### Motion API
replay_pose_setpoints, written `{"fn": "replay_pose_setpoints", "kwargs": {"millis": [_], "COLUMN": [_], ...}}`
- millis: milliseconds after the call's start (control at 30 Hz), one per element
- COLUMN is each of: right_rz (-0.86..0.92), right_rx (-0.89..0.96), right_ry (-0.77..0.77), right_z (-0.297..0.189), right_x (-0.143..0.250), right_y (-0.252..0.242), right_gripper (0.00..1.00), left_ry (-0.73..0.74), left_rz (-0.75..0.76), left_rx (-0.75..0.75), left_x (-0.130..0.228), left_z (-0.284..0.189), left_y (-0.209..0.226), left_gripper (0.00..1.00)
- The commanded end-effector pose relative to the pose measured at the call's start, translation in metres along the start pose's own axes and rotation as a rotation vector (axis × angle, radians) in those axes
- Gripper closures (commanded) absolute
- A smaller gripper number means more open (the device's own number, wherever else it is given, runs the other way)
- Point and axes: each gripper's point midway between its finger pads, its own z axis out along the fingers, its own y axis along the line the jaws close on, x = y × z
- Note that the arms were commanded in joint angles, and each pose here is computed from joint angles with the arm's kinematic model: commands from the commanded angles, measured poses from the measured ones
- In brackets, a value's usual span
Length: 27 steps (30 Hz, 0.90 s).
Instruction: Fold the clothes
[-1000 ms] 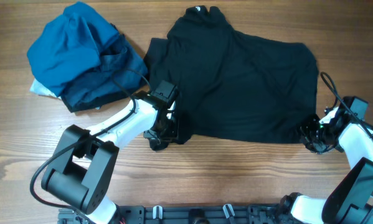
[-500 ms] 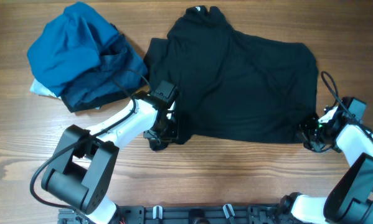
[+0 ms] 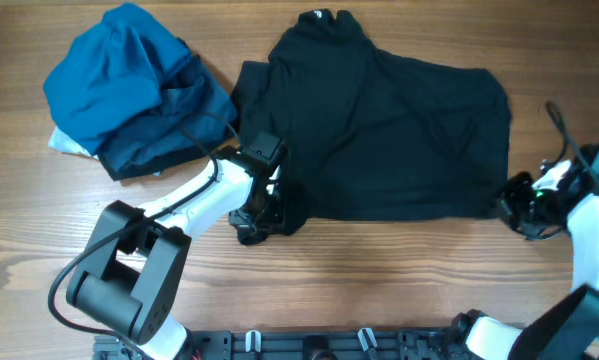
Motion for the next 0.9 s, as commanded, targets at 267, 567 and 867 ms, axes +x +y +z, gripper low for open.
{"fn": "replay_pose_setpoints", "kwargs": {"millis": [267,567,867], "right_rz": [-0.109,-0.102,-0.085], "right_rx": [0.149,0.149,0.101], "right_ry": [-0.026,-0.115,-0.094], "right_z": [-0.057,-0.053,0.001], "right_x": [0.000,-0.027,-0.059], "right_y": [-0.003,0.000,0.018], "right_gripper": [0.96,0.96,0.96], "left_ry": [-0.177,-0.378,-0.726], "left_rz": [0.055,0.273,0.269], "left_rx": [0.029,0.013,0.053], "left_x": [-0.012,-0.050,-0.135], "left_z": [-0.065,-0.088,-0.131], "left_y": [-0.009,-0.016,-0.011], "left_gripper": [0.96,0.96,0.96]}}
